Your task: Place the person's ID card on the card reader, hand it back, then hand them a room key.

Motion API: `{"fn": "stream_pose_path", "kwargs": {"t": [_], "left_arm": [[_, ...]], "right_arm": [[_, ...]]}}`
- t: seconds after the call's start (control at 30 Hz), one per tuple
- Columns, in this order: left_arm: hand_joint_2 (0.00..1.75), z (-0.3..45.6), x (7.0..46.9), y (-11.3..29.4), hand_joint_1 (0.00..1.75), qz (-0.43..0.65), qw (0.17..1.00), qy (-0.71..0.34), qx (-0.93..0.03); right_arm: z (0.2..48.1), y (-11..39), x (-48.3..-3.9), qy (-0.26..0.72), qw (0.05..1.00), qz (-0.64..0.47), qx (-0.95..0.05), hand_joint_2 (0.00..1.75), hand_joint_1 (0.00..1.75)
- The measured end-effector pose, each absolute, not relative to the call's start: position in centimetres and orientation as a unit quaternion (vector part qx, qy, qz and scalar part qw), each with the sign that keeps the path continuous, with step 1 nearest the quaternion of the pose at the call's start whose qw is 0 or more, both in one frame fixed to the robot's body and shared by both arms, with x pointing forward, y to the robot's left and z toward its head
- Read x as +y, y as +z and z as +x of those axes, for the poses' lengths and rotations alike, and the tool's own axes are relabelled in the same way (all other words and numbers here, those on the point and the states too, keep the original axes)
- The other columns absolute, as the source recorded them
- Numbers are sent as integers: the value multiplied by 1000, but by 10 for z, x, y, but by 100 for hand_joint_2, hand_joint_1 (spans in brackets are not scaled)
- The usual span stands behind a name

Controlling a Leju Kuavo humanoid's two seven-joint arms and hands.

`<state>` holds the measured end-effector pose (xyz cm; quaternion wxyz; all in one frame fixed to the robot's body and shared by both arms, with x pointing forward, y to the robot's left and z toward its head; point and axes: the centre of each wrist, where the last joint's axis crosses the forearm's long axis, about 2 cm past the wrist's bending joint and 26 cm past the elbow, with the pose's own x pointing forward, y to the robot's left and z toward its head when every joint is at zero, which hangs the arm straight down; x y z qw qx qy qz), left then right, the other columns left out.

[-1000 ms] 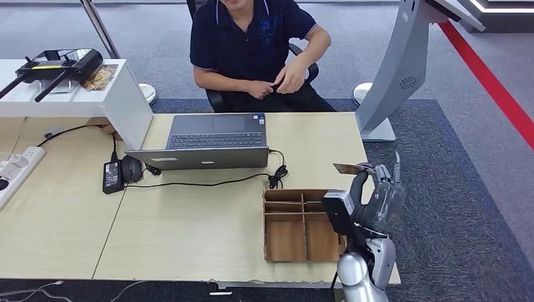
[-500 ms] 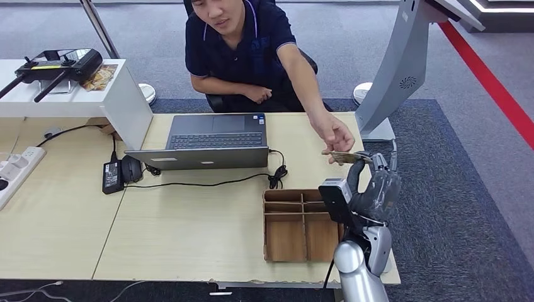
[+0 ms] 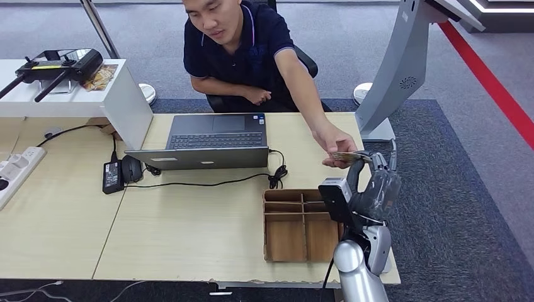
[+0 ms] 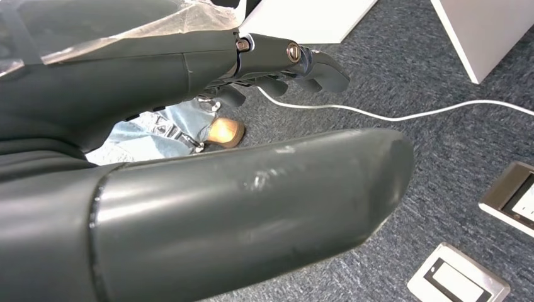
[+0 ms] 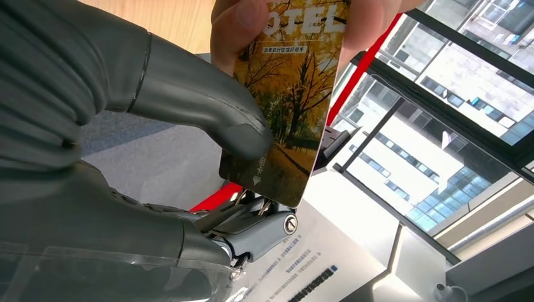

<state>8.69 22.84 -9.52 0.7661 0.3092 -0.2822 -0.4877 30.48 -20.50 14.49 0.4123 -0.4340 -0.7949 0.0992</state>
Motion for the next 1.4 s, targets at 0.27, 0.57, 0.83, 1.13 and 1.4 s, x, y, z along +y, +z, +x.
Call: {"fn": "stream_pose_path", "kwargs": {"t": [0.27,0.57,0.83,1.13,1.4], "left_arm": [[0,87,228,-95,0,308,765,-489,-283],[0,86,228,-95,0,308,764,-492,-283],[0,86,228,-95,0,307,765,-490,-283],[0,84,228,-96,0,308,770,-483,-281],[0,83,229,-96,0,308,773,-479,-278]], "right_arm": [[305,143,-205,102,415,-434,-793,131,0],[305,143,-205,105,413,-436,-793,175,0],[305,142,-205,108,414,-439,-790,175,0],[303,142,-201,86,462,-436,-767,175,0],[293,141,-196,79,499,-432,-747,175,0]]}}
